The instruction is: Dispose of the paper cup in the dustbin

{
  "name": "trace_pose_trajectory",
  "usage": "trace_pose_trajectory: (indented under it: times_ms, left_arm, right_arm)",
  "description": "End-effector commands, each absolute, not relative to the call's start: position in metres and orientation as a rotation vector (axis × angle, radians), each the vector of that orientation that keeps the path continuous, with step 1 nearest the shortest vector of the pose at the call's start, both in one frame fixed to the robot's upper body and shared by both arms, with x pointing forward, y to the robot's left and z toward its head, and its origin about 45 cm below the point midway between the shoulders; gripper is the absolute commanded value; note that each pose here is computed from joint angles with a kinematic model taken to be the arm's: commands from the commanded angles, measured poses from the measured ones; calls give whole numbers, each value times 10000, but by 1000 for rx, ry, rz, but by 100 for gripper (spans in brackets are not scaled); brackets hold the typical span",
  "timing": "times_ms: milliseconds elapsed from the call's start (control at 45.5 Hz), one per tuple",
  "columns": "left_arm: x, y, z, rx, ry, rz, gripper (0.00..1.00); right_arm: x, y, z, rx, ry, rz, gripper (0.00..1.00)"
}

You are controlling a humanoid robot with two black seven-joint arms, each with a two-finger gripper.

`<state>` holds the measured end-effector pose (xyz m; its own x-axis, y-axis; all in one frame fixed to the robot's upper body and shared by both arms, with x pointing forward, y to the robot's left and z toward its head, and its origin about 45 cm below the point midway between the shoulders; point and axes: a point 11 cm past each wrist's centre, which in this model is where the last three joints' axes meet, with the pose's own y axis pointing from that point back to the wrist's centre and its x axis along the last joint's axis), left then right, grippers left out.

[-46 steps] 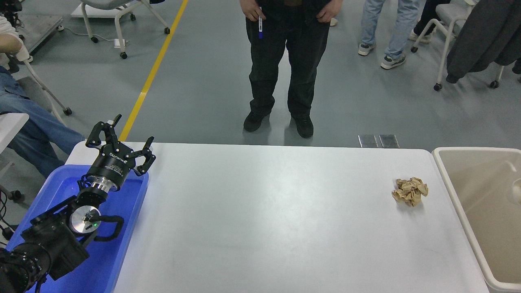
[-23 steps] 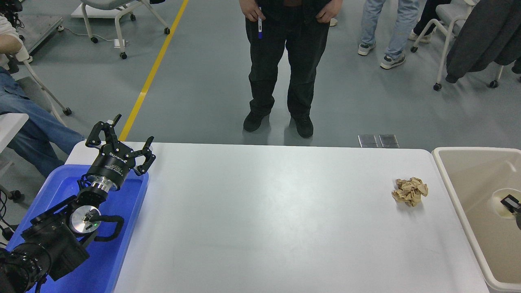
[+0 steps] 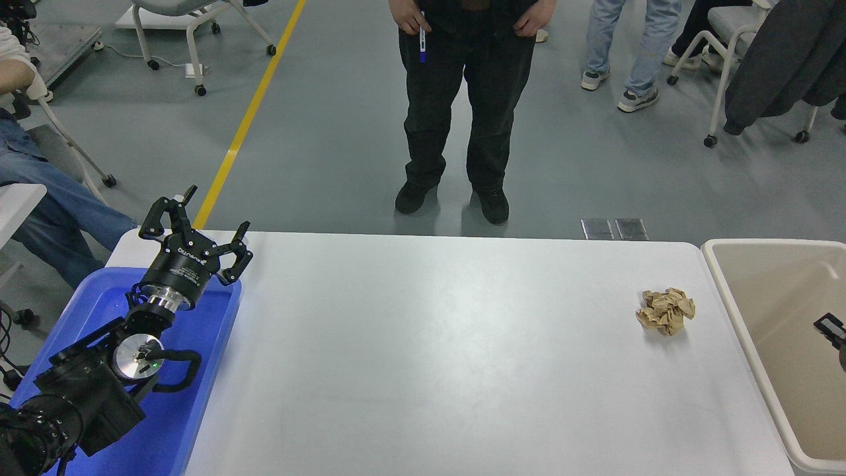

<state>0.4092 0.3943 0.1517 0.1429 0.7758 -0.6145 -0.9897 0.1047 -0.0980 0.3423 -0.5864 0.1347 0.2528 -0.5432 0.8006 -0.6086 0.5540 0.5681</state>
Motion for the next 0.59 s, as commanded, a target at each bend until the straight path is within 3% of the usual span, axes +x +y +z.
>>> trace_pose_trajectory:
  times_ms: [0,242,571]
  left_arm:
    - [4092,3942,1517,-560,469,1373,100]
    - [4091,3948,1516,-561,469,1375,100]
    - [4091,3948,1516,-561,469,1375,100]
  right_arm:
    - [3699,-5949,1805,1080,-1495,118,97]
    - [4126,-5903,2515,1201,-1768,136,99]
    - [4475,-5546,2835,1478,-2114,17,99]
